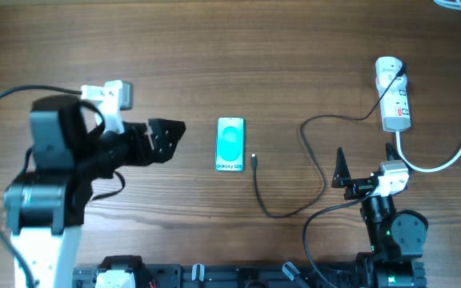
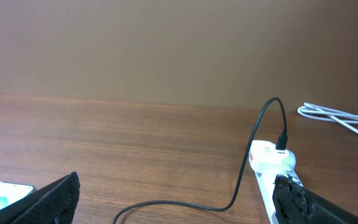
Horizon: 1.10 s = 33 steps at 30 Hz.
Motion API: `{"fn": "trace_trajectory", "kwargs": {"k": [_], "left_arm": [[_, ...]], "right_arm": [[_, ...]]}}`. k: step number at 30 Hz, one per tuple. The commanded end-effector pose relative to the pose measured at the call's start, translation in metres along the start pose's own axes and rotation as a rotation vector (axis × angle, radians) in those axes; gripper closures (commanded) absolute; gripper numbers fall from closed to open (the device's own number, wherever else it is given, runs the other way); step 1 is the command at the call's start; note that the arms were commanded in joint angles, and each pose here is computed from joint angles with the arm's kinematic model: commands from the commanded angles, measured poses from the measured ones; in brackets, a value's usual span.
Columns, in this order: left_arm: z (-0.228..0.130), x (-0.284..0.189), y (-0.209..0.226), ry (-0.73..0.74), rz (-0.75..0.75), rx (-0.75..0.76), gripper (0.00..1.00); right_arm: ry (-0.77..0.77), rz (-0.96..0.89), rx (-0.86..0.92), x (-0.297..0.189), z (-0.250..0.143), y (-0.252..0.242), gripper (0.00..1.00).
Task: Plug charger to phone and switch on socket
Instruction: 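Move the left gripper forward over the Galaxy S25 phone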
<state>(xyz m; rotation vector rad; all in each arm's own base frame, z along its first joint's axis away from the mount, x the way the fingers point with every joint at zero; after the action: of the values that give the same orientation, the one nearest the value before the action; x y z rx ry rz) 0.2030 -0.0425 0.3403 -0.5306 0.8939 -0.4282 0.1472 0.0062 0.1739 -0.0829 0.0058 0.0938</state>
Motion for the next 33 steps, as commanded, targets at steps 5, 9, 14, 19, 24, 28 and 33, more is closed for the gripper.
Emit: {"fn": "trace_trajectory", "kwargs": {"k": [5,9,14,19,24,28,33], "left_arm": [[-0.002,0.036,-0.006,0.234,0.151,-0.14,0.0],[0.009,0.057,-0.025,0.359,0.28,-0.112,0.0],[0.029,0.088,-0.046,0.443,0.529,-0.097,0.0],[0.031,0.147,-0.054,0.533,0.568,-0.05,0.0],[0.021,0.195,-0.044,0.602,0.599,-0.036,0.0],[0.015,0.221,-0.033,0.638,0.625,-0.037,0.0],[0.007,0.244,-0.02,0.686,0.657,-0.047,0.0]], "right_arm": [[-0.007,-0.011,0.007,0.0,0.001,-0.001,0.0],[-0.007,-0.011,0.007,0.0,0.001,-0.001,0.0],[-0.007,-0.011,0.007,0.0,0.001,-0.001,0.0],[-0.007,-0.011,0.007,0.0,0.001,-0.001,0.0],[-0.007,-0.011,0.007,0.0,0.001,-0.001,0.0],[-0.006,-0.011,0.007,0.0,0.001,-0.001,0.0],[-0.007,-0.011,0.007,0.0,0.001,-0.001,0.0]]}}
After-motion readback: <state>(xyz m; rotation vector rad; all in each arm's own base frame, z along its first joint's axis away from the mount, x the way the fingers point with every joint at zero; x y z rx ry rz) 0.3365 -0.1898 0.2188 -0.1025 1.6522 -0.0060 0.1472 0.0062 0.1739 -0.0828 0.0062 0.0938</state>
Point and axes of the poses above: each gripper's point midway between its finger pads, its own x axis out along the fingers, its own y axis along the line the jaws close on, z = x × y, the point moved 10 cm from there along -x, back along the fingers, and after that the axes turned 3 degrees about -x, right-handed, at the moved point
